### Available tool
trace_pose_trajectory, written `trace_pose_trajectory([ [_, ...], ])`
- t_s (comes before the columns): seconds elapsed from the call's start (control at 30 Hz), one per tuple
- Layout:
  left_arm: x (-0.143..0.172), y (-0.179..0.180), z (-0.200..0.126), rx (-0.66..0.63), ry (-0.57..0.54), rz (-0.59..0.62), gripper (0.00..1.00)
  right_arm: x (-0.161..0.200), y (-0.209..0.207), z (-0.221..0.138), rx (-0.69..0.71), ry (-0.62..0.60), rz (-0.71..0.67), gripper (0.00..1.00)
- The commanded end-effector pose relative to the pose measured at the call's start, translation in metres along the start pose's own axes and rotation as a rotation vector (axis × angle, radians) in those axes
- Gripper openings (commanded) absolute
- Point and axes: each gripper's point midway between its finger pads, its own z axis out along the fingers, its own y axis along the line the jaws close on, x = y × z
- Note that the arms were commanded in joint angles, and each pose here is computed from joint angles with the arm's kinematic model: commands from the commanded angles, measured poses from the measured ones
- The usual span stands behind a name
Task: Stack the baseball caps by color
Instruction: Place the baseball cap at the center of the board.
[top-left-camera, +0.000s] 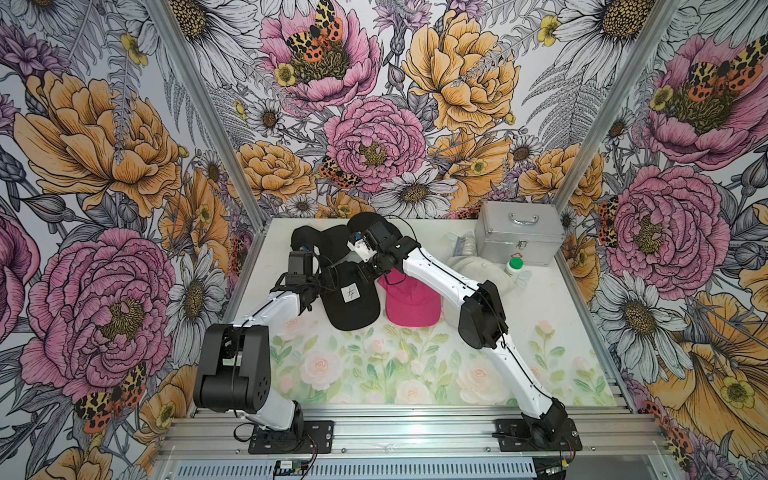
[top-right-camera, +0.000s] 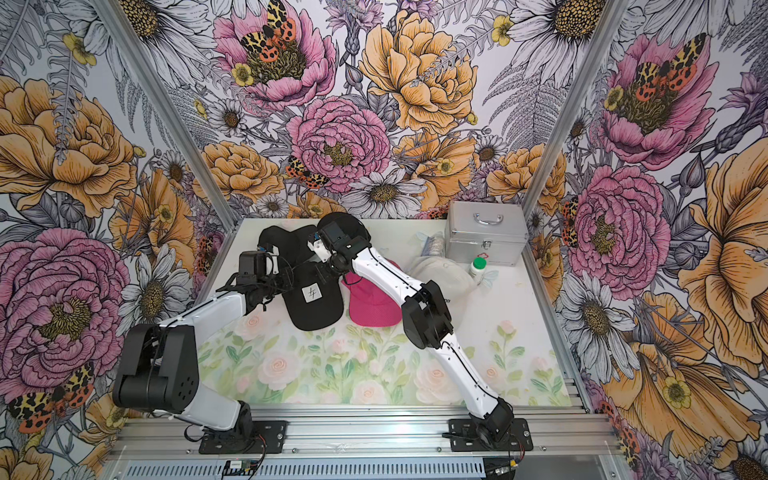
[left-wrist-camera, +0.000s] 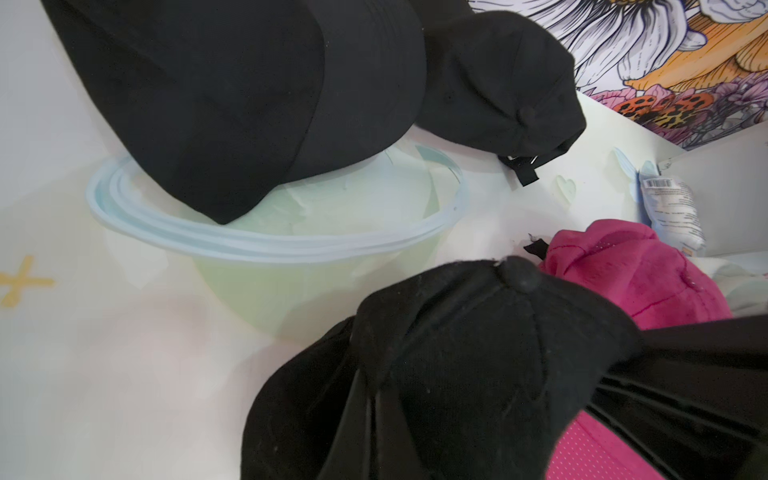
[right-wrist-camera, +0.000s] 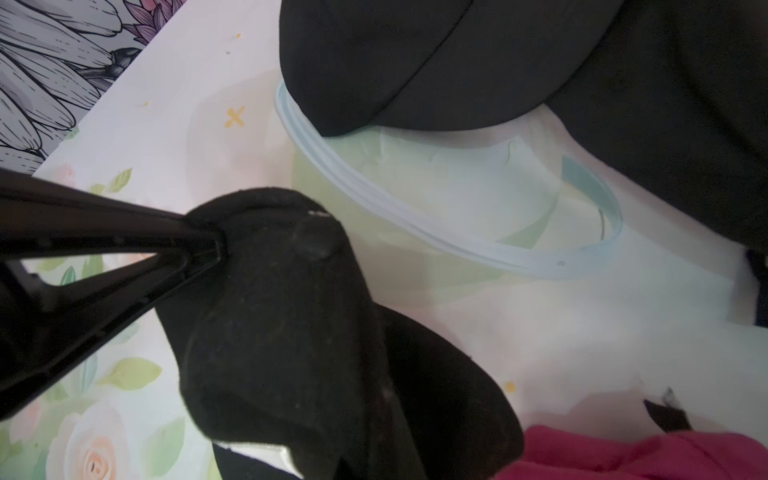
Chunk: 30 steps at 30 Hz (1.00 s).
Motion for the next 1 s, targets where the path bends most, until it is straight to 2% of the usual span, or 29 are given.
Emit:
trace_pose_trajectory([
  [0.0, -0.007, 0.009, 0.011, -0.034, 0.045, 0.016, 0.00, -0.021, -0.016, -0.015, 0.074, -0.067, 0.043, 0.03],
  [0.03, -0.008, 0.007, 0.016, -0.024, 0.058, 0.020, 0.00, -0.020, -0.019, -0.016, 0.088, -0.066, 0.045, 0.05],
  [0.17, -0.020, 0.003, 0.026, -0.022, 0.064, 0.030, 0.08, -0.023, -0.025, -0.025, 0.134, -0.080, 0.051, 0.24],
  [0.23, -0.030, 0.003, 0.022, -0.042, 0.040, 0.039, 0.21, -0.029, -0.023, -0.033, 0.139, -0.096, 0.045, 0.39],
  [0.3, -0.042, -0.003, 0.012, -0.030, 0.010, 0.049, 0.42, -0.033, -0.021, -0.042, 0.157, -0.112, 0.033, 0.53],
  [0.37, -0.047, -0.010, 0.002, -0.014, -0.012, 0.053, 0.63, -0.037, -0.022, -0.053, 0.187, -0.128, 0.032, 0.57],
  [0.43, -0.048, -0.014, -0.009, -0.021, -0.040, 0.066, 0.73, -0.043, -0.017, -0.068, 0.211, -0.157, 0.022, 0.65],
  [0.47, -0.047, -0.014, -0.014, -0.034, -0.051, 0.072, 0.77, -0.045, -0.014, -0.074, 0.220, -0.173, 0.016, 0.94],
  [0.5, -0.045, -0.013, -0.018, -0.045, -0.063, 0.076, 0.82, -0.047, -0.011, -0.081, 0.228, -0.192, 0.015, 0.99],
  [0.57, -0.042, -0.011, -0.027, -0.051, -0.080, 0.069, 0.89, -0.050, -0.010, -0.092, 0.244, -0.220, 0.024, 0.99],
  [0.6, -0.039, -0.009, -0.031, -0.054, -0.091, 0.058, 0.97, -0.051, -0.010, -0.099, 0.261, -0.234, 0.035, 0.99],
  [0.63, -0.037, -0.008, -0.035, -0.056, -0.103, 0.047, 0.99, -0.051, -0.012, -0.105, 0.276, -0.249, 0.042, 0.99],
  [0.83, -0.005, 0.008, -0.044, -0.083, -0.102, -0.031, 0.99, -0.038, -0.025, -0.148, 0.382, -0.359, 0.129, 0.99],
  [0.97, 0.013, -0.002, -0.033, 0.056, -0.075, -0.022, 0.99, -0.020, -0.037, -0.180, 0.465, -0.438, 0.157, 0.99],
])
